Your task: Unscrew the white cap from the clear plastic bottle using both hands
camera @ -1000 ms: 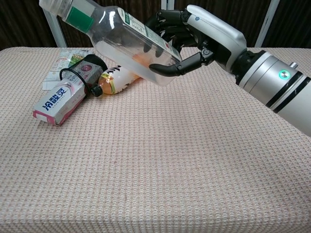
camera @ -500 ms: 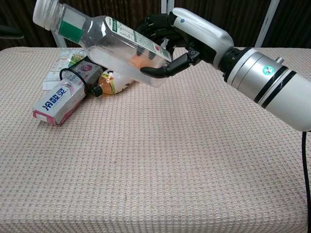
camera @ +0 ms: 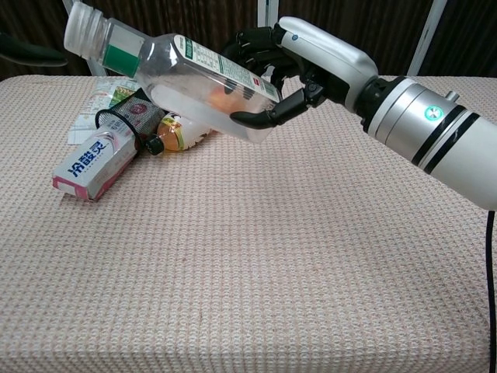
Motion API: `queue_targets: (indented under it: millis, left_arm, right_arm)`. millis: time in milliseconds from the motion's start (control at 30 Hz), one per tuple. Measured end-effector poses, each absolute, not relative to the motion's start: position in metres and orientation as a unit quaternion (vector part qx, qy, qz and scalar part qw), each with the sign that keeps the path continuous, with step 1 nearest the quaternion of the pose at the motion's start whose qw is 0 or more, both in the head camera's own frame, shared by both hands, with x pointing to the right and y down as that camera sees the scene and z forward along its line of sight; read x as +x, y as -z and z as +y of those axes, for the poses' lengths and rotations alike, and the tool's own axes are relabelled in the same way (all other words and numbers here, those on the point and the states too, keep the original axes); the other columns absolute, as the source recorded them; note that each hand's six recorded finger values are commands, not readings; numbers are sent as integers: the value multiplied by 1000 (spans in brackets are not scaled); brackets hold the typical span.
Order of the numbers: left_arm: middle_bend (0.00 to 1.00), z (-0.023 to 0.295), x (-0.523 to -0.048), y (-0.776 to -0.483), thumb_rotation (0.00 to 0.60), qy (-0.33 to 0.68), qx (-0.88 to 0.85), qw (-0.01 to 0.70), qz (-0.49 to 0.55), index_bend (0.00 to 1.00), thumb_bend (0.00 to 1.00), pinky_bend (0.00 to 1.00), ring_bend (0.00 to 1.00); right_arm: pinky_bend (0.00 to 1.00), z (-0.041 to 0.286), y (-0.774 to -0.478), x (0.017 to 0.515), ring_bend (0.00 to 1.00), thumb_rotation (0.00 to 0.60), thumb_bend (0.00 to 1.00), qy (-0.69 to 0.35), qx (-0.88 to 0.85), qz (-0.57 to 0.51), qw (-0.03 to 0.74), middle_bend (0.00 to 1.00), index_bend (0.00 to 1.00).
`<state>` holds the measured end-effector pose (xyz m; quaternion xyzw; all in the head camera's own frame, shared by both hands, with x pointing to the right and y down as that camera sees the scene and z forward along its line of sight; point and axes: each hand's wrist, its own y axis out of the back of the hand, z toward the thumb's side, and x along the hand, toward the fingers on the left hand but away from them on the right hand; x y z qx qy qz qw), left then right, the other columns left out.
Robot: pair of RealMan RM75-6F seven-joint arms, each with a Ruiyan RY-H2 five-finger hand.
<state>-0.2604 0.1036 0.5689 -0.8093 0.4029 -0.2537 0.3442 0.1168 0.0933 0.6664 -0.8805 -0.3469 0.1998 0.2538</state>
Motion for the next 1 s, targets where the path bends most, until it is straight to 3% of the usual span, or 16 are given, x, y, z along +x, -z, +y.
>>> queue_targets:
  millis: [1000]
  left_arm:
    - [58,106,-243,-555,600,221,-822,352,389,76,0,73,30]
  right_arm:
    - [611,95,-672,114,430,600,371,-210,-879,-338,265,499,570]
